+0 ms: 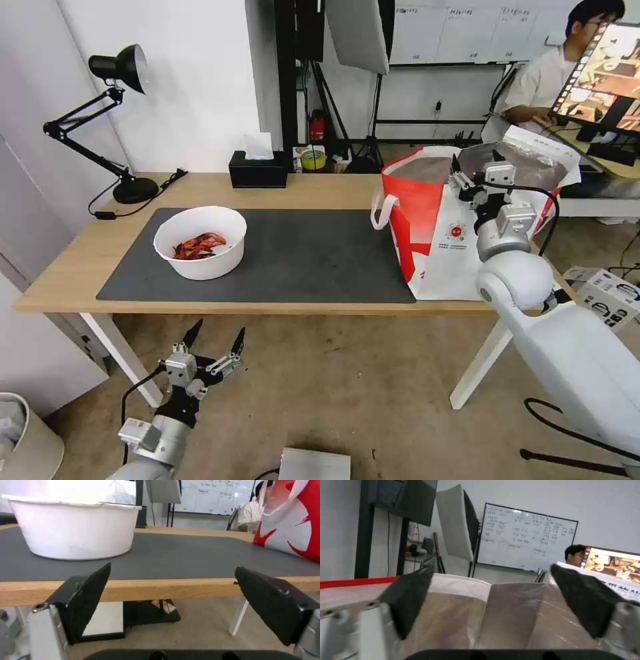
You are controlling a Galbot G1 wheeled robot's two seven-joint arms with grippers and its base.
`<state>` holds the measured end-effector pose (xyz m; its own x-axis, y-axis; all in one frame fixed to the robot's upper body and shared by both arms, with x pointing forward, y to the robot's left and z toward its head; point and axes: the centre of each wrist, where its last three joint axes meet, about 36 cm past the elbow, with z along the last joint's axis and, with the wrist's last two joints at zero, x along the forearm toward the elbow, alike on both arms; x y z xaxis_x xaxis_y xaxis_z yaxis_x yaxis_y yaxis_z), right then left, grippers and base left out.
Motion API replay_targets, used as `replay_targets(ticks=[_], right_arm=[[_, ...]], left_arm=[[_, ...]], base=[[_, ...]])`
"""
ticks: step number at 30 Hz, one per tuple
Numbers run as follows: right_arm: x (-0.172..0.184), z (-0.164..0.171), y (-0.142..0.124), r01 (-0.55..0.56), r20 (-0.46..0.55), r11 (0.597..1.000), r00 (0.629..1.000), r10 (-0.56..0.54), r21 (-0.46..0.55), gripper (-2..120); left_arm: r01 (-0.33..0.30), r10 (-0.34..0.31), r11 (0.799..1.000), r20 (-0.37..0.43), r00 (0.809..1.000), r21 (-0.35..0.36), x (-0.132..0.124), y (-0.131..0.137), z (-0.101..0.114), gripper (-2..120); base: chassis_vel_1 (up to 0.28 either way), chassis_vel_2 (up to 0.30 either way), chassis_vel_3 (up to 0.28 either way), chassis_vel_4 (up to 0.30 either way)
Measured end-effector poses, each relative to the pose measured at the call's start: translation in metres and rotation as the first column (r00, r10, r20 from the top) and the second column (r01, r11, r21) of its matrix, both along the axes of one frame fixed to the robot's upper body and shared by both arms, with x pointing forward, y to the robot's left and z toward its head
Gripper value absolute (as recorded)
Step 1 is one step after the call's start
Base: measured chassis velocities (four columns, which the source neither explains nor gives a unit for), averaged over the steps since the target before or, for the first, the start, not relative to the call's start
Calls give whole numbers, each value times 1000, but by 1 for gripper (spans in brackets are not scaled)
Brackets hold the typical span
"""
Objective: Pick up the trash from the table and place it into the takeout bag.
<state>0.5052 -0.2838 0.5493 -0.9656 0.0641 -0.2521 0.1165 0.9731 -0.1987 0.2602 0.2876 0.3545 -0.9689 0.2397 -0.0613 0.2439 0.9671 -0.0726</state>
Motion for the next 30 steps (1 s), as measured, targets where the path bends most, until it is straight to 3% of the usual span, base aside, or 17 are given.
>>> replay_targets(ticks=[4,16,19,20,23,24,27,30], right_arm=[[0,2,0,-4,4,1000,1000,4,-1,100],[-4,11,4,-58,14,998,998,57,23,100],[-17,25,16,-220,38,971,975,217,92,100],[-17,25,16,-220,38,971,975,217,92,100],[-44,25,29,-434,14,886,899,437,166,100],[-44,25,29,-434,14,886,899,437,166,100],[-66,10,34,-511,-63,844,848,526,163,100],[-78,2,36,-542,-110,825,821,560,159,100]], left_arm=[[-1,1,1000,0,1000,0,-1,0,0,100],[-1,1,1000,2,1000,1,0,0,2,100],[-3,3,1000,2,1000,1,-1,1,2,100],[-3,3,1000,2,1000,1,-1,1,2,100],[-5,5,1000,3,1000,1,0,2,2,100],[-5,5,1000,3,1000,1,0,2,2,100],[-9,9,1000,7,1000,3,1,3,3,100],[-13,13,1000,10,1000,6,1,5,3,100]], base=[[0,0,0,0],[0,0,0,0],[0,0,0,0],[0,0,0,0],[0,0,0,0],[0,0,0,0],[0,0,0,0],[0,0,0,0]])
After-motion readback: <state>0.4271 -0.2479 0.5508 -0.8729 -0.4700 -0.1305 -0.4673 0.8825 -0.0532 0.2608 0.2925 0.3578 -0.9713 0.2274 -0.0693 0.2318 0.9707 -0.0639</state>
